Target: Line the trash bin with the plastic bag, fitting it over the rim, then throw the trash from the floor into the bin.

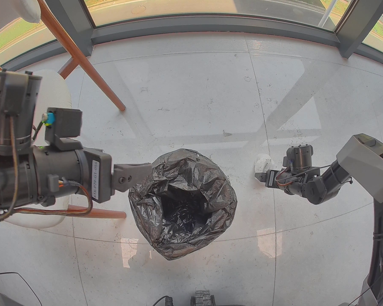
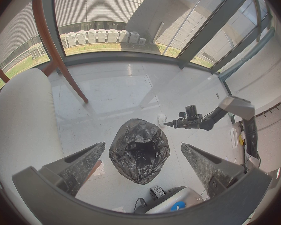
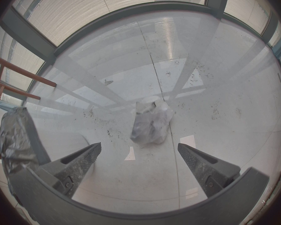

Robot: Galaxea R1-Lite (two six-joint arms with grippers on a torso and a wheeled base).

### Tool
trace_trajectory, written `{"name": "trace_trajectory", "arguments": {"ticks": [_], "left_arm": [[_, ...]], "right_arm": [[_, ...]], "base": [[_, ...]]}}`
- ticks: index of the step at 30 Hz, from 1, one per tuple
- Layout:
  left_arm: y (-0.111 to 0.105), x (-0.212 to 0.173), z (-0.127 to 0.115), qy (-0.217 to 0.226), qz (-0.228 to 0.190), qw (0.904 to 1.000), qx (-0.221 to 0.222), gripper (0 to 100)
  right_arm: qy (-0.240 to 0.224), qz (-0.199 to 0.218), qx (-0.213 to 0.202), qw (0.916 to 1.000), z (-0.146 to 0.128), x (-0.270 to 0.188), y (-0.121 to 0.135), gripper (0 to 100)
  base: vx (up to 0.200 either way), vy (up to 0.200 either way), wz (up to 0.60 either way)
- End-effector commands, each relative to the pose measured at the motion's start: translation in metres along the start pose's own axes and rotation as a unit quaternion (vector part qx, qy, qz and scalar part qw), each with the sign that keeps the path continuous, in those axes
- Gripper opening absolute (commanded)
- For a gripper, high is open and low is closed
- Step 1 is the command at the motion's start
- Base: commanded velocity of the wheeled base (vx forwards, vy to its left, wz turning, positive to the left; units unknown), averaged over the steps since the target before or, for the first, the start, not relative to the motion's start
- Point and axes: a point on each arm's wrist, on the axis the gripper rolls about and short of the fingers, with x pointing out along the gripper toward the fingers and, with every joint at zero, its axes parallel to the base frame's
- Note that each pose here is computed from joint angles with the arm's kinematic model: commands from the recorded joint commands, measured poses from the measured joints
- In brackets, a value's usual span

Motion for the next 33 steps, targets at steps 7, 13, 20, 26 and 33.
{"name": "trace_trajectory", "arguments": {"ticks": [7, 13, 20, 26, 33], "left_arm": [[0.010, -0.059, 0.009, -0.087, 0.016, 0.9960, -0.016, 100], [0.013, -0.068, 0.007, -0.099, 0.030, 0.9944, -0.022, 100], [0.014, -0.068, 0.006, -0.099, 0.030, 0.9943, -0.023, 100], [0.016, -0.082, 0.007, -0.119, 0.025, 0.9922, -0.028, 100], [0.021, -0.100, 0.003, -0.141, 0.026, 0.9890, -0.035, 100]], "right_arm": [[0.012, -0.024, 0.022, 0.9994, 0.003, 0.076, 0.002, 100], [0.027, -0.031, 0.019, 0.9990, -0.008, 0.089, -0.001, 0], [0.012, -0.024, 0.015, 0.9995, 0.003, 0.083, 0.004, 0], [-0.042, 0.004, 0.018, 0.9990, 0.070, -0.012, 0.023, 0], [-0.029, 0.084, 0.009, 0.9960, 0.057, -0.160, 0.048, 0]], "base": [[0.000, 0.000, 0.00], [0.000, 0.000, 0.00], [0.000, 0.000, 0.00], [0.000, 0.000, 0.00], [0.000, 0.000, 0.00]]}}
